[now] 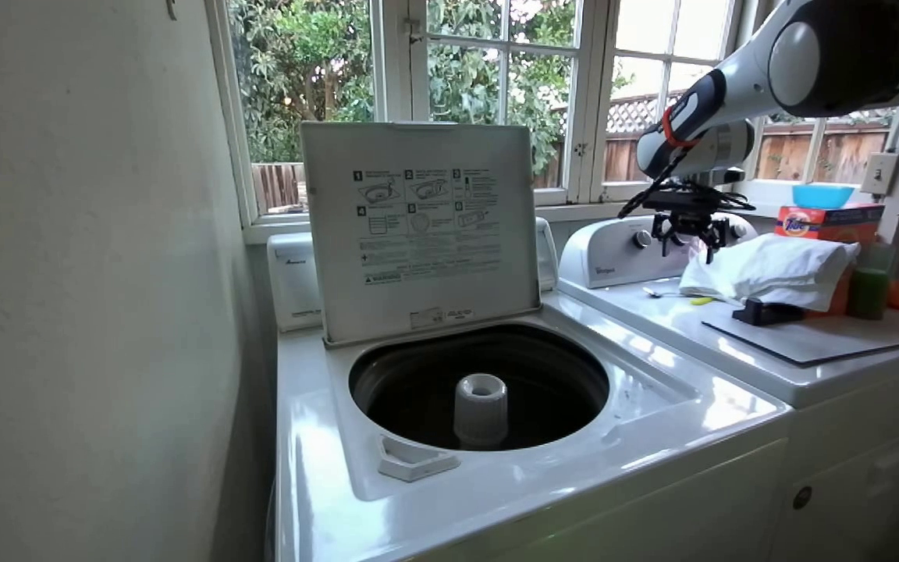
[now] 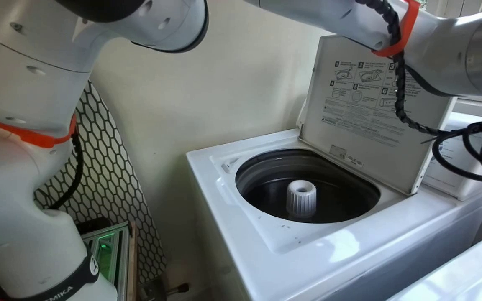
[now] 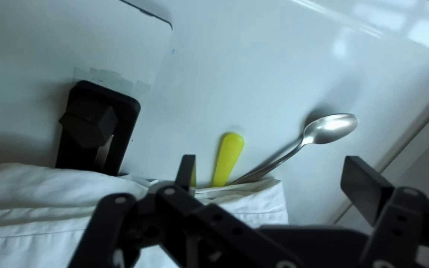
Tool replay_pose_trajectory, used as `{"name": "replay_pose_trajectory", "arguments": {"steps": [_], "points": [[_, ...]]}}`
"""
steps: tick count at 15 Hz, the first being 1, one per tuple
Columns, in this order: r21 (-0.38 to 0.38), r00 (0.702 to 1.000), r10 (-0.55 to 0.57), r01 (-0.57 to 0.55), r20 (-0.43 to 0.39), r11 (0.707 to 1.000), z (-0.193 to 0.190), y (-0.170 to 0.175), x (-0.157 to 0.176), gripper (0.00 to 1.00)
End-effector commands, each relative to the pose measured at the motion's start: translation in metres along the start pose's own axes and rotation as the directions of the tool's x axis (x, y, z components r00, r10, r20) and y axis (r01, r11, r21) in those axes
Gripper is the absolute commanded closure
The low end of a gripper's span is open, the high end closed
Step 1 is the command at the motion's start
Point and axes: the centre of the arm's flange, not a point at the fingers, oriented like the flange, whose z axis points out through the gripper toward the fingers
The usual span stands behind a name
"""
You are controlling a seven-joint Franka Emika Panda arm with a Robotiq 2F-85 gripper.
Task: Put the small white towel and the big white cloth into the washing machine
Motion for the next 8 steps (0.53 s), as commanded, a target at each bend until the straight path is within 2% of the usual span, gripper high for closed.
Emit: {"name": "replay_pose_trajectory", "arguments": {"steps": [1, 2, 5, 8], "points": [[0.002, 1.000, -0.003, 0.003, 0.000, 1.000, -0.001, -0.002, -0.001, 0.00], [-0.034, 0.995, 0.079, -0.081, -0.058, 0.996, 0.004, 0.001, 0.009, 0.00], [-0.093, 0.971, 0.213, -0.224, -0.108, 0.970, 0.017, 0.021, 0.032, 0.00], [-0.144, 0.927, 0.336, -0.360, -0.167, 0.922, 0.036, 0.043, 0.050, 0.00]]}}
